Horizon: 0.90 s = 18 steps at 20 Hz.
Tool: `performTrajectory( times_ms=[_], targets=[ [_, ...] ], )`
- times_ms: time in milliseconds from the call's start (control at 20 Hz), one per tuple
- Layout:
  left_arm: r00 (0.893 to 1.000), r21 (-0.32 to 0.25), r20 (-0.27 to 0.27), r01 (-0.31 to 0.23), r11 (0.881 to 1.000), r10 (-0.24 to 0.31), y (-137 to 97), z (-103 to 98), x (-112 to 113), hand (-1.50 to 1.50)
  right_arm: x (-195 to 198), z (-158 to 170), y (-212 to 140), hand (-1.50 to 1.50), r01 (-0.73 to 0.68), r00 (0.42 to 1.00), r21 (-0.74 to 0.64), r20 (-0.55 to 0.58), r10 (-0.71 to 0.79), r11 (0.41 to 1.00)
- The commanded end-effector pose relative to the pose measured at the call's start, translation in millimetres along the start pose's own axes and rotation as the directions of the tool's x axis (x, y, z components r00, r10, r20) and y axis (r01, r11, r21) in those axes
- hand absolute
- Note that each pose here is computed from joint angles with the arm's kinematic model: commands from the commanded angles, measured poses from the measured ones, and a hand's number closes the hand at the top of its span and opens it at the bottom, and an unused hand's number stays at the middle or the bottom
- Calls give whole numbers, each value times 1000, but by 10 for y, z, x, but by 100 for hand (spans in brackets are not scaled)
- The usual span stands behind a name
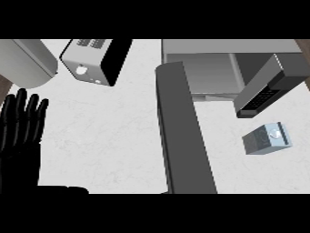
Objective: Pick up the milk, place it into the microwave and close the microwave
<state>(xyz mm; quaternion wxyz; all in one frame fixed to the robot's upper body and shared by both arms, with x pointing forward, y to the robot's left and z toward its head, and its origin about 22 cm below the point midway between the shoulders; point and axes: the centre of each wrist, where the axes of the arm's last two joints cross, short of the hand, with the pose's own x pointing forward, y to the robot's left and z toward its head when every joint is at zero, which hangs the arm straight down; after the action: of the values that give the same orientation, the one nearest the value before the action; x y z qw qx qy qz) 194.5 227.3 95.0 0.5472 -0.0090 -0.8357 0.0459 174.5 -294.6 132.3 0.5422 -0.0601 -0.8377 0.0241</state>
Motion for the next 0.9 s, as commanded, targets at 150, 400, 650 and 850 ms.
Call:
performTrajectory(
  times_ms=[150, 400, 650, 850],
  targets=[
    [993, 64, -56, -105, 992, 108, -151, 454, -29, -150, -20, 404, -169, -150, 29, 997, 8, -76, -28, 1000],
    [992, 48, -58, -111, 993, 114, -124, 748, 0, -150, -217, 414, -332, -150, 9, 992, -44, -123, -14, 999],
    [994, 58, -57, -93, 994, 96, -190, 912, -206, -150, -409, 464, -183, -150, 24, 989, -46, -147, -31, 999],
    [992, 52, -47, -112, 992, 114, -206, 938, -348, -150, -749, 607, -315, -150, 47, 984, -79, -168, -60, 996]
  ],
)
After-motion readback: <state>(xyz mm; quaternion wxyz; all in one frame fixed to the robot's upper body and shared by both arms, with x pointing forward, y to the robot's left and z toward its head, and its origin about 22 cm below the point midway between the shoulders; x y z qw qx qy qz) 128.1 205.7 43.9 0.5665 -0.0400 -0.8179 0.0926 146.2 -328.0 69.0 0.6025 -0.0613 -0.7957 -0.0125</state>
